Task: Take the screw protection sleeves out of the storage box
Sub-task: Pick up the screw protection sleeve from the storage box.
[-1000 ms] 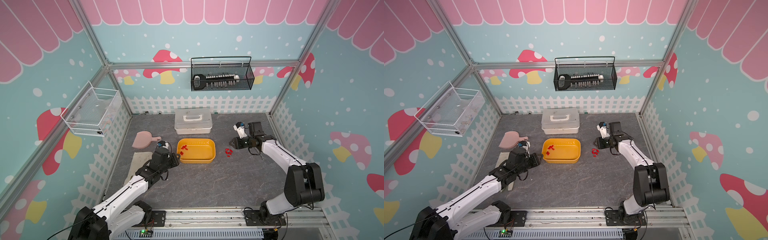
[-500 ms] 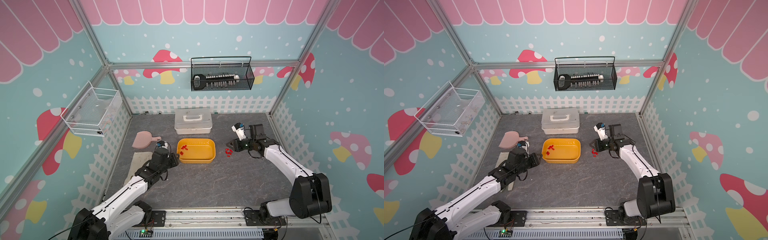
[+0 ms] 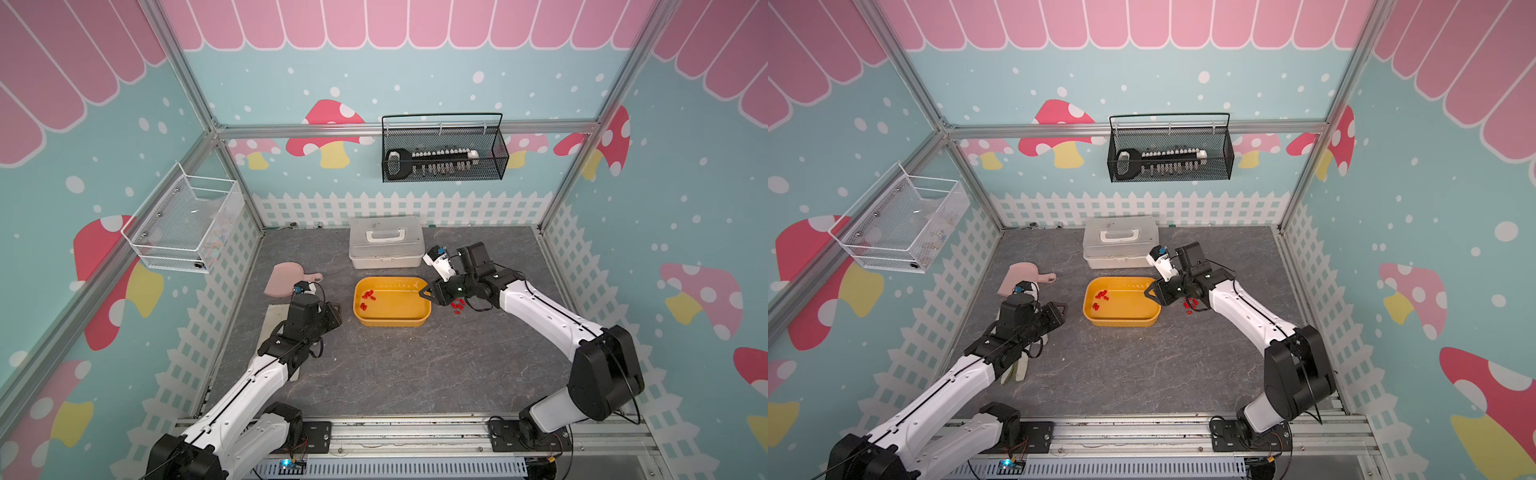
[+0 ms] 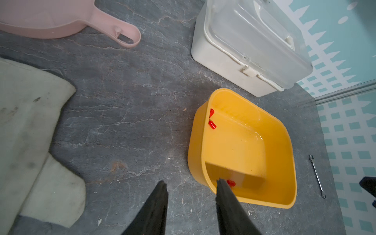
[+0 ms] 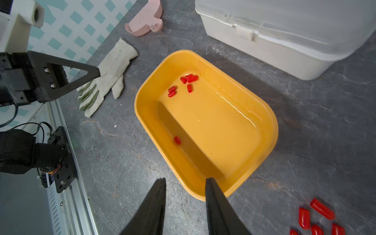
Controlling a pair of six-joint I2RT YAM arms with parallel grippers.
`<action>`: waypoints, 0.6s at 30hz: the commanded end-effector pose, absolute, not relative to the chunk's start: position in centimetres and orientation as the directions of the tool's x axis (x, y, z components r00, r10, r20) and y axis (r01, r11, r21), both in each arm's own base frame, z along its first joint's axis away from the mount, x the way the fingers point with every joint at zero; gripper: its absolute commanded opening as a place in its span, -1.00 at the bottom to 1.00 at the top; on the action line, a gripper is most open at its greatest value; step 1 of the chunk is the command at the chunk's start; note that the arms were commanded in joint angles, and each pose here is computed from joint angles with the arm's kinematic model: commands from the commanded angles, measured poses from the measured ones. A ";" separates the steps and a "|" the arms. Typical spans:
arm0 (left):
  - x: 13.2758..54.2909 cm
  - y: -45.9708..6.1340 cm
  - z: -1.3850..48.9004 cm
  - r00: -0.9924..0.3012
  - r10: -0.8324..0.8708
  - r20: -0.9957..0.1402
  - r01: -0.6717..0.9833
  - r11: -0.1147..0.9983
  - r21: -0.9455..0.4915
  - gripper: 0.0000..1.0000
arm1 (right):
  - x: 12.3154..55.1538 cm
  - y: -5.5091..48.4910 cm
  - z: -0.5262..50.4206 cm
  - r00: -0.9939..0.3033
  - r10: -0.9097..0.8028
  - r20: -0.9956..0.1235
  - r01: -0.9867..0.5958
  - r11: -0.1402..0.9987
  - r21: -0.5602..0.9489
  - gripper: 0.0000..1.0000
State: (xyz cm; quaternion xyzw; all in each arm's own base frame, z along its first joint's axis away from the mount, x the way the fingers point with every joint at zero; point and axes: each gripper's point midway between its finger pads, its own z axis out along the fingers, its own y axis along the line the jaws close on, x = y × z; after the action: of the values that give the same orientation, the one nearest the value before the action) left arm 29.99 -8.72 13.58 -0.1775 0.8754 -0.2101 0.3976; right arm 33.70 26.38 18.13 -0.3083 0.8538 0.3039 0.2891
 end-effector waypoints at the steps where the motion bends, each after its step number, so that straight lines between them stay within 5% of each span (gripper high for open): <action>1: 29.5 -8.9 13.2 -0.629 -0.470 -0.620 -0.117 0.845 -0.522 -0.16 | 35.1 27.8 17.6 -0.651 -0.363 -0.666 -0.695 0.637 0.332 -0.29; 18: 29.8 -9.4 10.8 -0.646 -0.494 -0.582 -0.123 0.820 -0.559 -0.14 | 38.8 37.2 11.3 -0.607 -0.566 -0.558 -0.763 0.611 0.211 -0.37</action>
State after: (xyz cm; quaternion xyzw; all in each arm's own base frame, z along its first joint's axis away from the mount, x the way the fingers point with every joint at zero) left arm 29.44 -9.24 11.12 -0.1724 0.8794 -0.2294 0.3798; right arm 38.74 37.25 12.67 -0.3755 0.8597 0.2466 0.2430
